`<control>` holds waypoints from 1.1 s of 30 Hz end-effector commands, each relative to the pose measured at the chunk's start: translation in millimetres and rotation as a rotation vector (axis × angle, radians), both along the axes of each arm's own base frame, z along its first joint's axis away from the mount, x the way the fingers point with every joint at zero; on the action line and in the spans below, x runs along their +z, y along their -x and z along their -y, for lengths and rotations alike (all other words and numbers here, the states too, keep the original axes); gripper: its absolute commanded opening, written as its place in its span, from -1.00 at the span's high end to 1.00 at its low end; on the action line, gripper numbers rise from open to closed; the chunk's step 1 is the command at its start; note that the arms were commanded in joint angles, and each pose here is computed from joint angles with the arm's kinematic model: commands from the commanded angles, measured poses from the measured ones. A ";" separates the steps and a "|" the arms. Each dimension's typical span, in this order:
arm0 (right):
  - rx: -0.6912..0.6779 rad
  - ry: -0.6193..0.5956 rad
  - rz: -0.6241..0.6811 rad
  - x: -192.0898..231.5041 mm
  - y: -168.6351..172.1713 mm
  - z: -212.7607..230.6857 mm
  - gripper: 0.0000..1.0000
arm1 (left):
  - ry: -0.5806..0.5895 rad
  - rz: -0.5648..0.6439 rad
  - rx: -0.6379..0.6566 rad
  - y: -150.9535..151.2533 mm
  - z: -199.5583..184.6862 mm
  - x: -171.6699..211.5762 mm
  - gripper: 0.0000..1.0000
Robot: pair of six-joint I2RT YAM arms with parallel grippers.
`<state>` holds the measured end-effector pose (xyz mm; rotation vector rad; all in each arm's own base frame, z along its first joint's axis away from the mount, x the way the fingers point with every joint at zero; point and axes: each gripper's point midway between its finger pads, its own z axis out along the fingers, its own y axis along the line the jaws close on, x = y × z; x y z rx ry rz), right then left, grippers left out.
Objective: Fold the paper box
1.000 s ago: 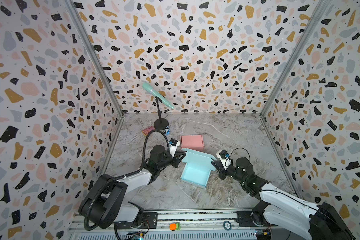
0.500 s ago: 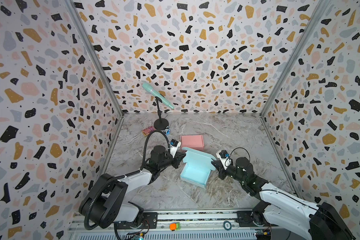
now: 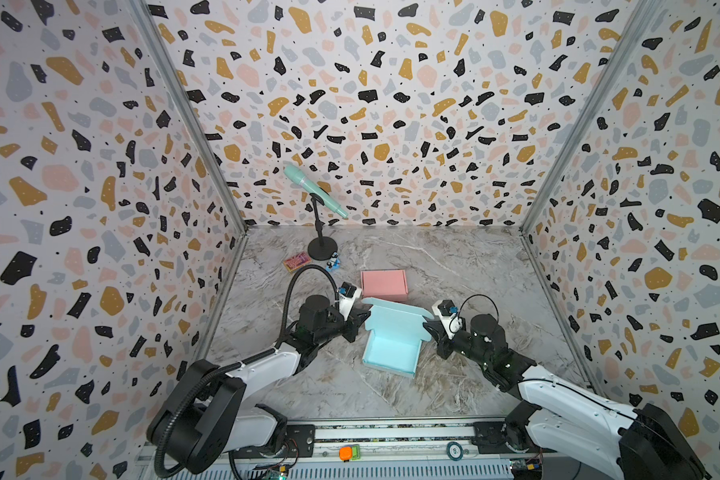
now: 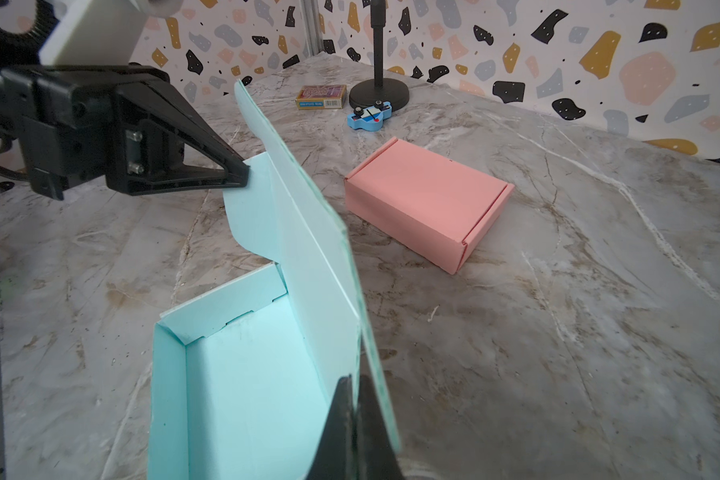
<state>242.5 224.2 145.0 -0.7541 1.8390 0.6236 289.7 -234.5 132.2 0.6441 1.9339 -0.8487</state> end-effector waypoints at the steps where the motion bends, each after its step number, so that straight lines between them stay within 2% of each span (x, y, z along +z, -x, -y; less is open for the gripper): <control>1: -0.022 0.002 -0.002 5.5 -2.7 1.9 0.88 | -0.006 0.047 0.008 -1.8 0.3 7.7 1.00; 12: -0.043 -0.001 -0.010 5.5 -4.9 4.0 0.73 | -0.025 0.050 0.009 -0.1 2.0 6.4 1.00; 21: -0.040 0.004 -0.019 3.7 -6.3 2.2 0.98 | -0.033 0.057 0.018 1.4 5.1 8.2 1.00; 28: -0.047 0.006 -0.019 3.5 -6.9 3.2 0.99 | -0.027 0.072 0.023 10.7 16.3 15.0 1.00; 33: -0.043 0.002 -0.019 4.2 -7.6 1.5 0.99 | -0.018 0.075 0.083 9.9 23.1 18.6 1.00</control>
